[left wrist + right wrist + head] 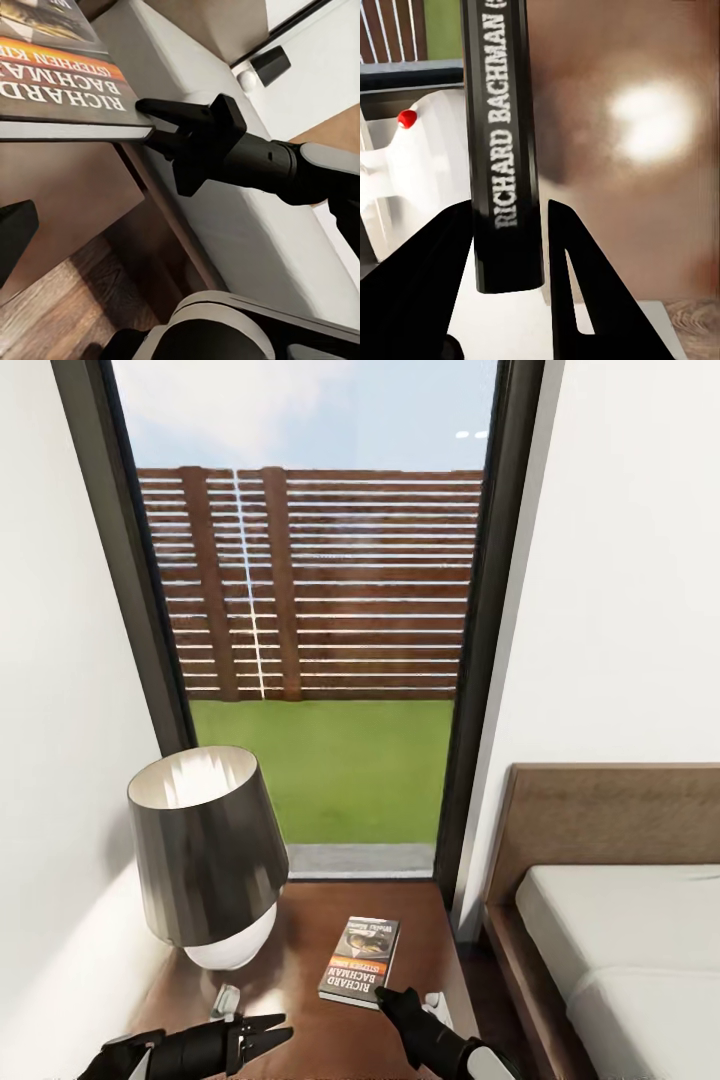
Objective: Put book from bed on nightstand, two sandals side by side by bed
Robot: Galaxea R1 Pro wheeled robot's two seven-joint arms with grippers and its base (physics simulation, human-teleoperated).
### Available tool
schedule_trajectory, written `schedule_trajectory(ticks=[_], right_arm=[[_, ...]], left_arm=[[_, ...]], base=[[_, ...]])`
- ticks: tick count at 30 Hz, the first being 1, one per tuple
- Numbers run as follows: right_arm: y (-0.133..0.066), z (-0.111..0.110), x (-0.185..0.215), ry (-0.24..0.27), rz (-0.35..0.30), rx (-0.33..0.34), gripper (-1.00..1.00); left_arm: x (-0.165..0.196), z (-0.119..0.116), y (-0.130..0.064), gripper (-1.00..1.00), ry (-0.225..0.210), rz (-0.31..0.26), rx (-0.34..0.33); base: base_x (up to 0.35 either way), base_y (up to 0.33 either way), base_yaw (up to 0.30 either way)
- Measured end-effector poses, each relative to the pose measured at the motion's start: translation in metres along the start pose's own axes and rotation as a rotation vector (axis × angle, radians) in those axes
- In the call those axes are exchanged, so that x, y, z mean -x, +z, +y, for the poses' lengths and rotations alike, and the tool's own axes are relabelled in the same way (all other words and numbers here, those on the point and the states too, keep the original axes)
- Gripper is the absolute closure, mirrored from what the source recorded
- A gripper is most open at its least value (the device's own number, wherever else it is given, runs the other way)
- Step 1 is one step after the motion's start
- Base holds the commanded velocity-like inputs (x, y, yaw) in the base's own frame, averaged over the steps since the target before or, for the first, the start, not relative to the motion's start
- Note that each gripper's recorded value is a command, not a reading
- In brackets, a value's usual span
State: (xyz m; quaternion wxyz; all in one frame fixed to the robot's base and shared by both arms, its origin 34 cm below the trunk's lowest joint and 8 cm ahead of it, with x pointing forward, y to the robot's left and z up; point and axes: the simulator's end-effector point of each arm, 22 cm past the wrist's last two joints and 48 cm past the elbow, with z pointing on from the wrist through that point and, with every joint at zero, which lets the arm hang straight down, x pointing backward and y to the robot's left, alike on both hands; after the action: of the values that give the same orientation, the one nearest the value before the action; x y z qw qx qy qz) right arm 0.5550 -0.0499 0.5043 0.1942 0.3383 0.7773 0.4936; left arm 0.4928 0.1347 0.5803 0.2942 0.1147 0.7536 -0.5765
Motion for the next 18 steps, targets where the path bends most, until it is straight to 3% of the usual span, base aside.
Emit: schedule_trajectory(ticks=[18], right_arm=[[0.012,-0.037,-0.004,-0.001,0.000,0.000,1.00]], left_arm=[[-0.027,0.028,0.002,-1.00,0.000,-0.001,0.003]], base=[[0.000,0.000,0.000]])
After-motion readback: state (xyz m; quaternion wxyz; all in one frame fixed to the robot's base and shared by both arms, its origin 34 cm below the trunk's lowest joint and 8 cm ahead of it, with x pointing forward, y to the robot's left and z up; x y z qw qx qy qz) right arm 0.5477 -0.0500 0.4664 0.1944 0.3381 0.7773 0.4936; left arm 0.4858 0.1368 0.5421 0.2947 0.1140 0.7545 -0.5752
